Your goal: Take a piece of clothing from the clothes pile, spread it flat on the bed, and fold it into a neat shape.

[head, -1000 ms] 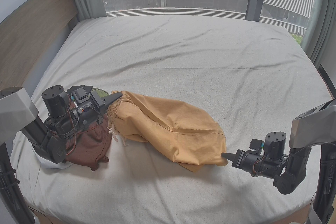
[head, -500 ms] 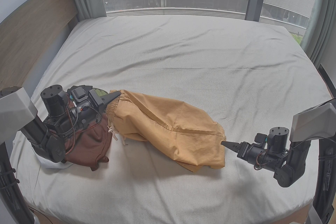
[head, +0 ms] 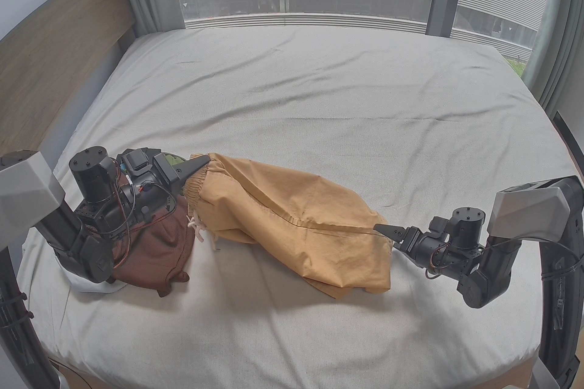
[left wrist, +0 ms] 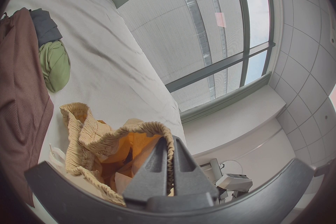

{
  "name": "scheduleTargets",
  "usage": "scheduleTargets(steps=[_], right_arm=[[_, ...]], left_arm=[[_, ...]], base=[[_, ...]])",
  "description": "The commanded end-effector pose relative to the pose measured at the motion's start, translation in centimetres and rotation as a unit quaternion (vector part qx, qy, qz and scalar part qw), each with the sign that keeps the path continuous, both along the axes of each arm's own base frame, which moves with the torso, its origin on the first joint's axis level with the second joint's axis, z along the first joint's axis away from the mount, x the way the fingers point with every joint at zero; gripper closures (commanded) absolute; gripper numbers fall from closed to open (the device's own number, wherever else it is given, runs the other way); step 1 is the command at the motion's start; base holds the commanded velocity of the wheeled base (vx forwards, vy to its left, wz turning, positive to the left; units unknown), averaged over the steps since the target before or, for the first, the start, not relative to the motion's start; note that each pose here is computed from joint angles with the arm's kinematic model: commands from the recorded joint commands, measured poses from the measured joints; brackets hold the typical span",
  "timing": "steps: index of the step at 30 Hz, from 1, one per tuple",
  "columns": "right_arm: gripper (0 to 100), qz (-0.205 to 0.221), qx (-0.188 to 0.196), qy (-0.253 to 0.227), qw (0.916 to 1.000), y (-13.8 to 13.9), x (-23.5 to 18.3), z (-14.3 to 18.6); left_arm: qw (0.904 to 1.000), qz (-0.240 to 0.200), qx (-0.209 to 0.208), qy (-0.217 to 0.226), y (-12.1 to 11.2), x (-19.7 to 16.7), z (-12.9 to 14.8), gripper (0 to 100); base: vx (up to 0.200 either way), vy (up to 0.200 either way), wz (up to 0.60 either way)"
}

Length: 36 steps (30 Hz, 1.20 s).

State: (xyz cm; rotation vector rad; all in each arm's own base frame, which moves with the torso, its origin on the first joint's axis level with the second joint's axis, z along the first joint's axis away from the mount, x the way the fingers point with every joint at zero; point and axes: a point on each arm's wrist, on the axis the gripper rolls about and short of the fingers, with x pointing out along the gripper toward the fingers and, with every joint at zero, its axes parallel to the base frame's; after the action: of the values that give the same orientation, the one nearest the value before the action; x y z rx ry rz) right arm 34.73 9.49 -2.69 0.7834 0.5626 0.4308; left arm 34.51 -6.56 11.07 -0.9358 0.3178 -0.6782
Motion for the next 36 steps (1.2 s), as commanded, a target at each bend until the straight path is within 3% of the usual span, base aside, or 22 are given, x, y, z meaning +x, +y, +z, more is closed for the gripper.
scheduleTargets(steps=[1,6,17,26,36], right_arm=[[0,0.01,0.028,-0.004,0.9995,0.4,0.4,0.2],[0,0.028,0.054,-0.019,0.998,0.3,-0.3,1.7],[0,0.076,0.072,-0.033,0.9939,0.0,-2.6,5.2],[0,0.084,0.073,-0.027,0.9934,-0.1,-2.6,4.9],[0,0.12,0.076,-0.008,0.9898,1.2,-2.6,3.4]], left_arm=[[1.0,-0.002,0.0,-0.004,-0.1,-0.1,-0.1,100],[1.0,-0.001,0.0,-0.006,-0.1,0.0,-0.1,100],[1.0,0.002,0.0,-0.004,0.0,0.2,-0.5,100],[1.0,0.001,0.0,-0.007,0.0,0.3,-0.6,100],[1.0,0.0,0.0,-0.007,0.0,0.3,-0.6,100]], base=[[0.0,0.0,0.0],[0.0,0.0,0.0],[0.0,0.0,0.0],[0.0,0.0,0.0],[0.0,0.0,0.0]])
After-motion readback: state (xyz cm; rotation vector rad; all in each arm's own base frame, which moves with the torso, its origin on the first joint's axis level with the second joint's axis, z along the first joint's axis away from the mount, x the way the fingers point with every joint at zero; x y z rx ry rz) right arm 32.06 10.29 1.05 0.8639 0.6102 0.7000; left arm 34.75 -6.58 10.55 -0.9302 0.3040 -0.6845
